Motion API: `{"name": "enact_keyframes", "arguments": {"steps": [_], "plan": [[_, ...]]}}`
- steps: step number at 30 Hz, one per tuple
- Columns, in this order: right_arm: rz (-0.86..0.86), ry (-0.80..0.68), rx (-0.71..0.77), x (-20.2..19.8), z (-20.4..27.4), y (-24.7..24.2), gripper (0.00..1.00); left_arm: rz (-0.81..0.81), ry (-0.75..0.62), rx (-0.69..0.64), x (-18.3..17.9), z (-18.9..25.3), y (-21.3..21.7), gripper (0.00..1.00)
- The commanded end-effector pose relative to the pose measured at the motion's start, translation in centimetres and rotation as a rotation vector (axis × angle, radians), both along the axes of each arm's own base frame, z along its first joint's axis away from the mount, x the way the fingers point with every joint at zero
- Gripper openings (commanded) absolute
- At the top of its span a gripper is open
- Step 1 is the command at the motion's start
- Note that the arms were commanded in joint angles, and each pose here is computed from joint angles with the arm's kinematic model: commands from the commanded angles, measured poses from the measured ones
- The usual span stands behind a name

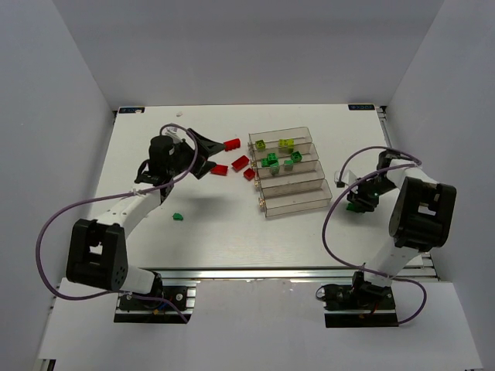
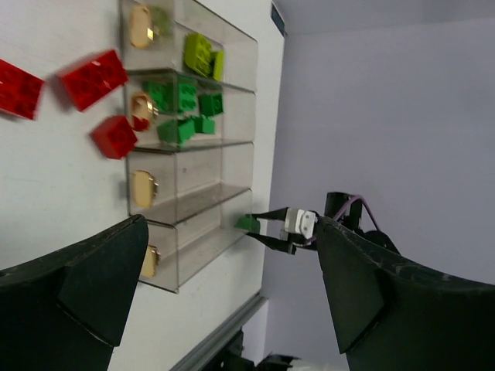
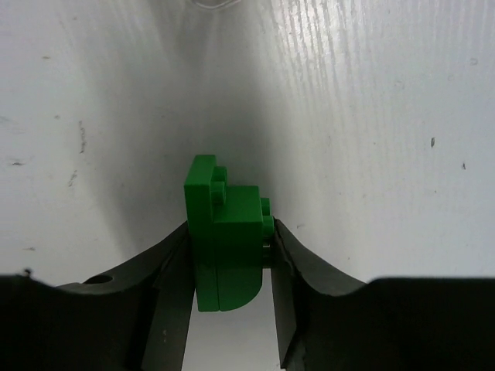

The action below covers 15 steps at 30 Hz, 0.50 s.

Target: Sort the legos into containers by color

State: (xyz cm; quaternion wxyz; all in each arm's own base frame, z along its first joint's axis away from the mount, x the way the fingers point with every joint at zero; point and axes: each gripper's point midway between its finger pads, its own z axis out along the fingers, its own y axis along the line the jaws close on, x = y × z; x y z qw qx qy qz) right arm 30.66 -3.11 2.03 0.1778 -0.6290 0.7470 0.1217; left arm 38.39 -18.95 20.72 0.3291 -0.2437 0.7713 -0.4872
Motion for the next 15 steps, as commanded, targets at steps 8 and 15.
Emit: {"name": "enact_keyframes", "arguments": {"steps": [8,15], "plan": [[-0.020,-0.248,0.284,1.7,14.2,5.8,0.13,-0.259,-0.140,-0.116,-2.3,4.2,-8.0,0.97],[-0.008,-0.368,0.495,1.8,21.8,15.4,0.00,-0.357,-0.190,-0.131,-2.7,5.8,-10.9,0.98]]}}
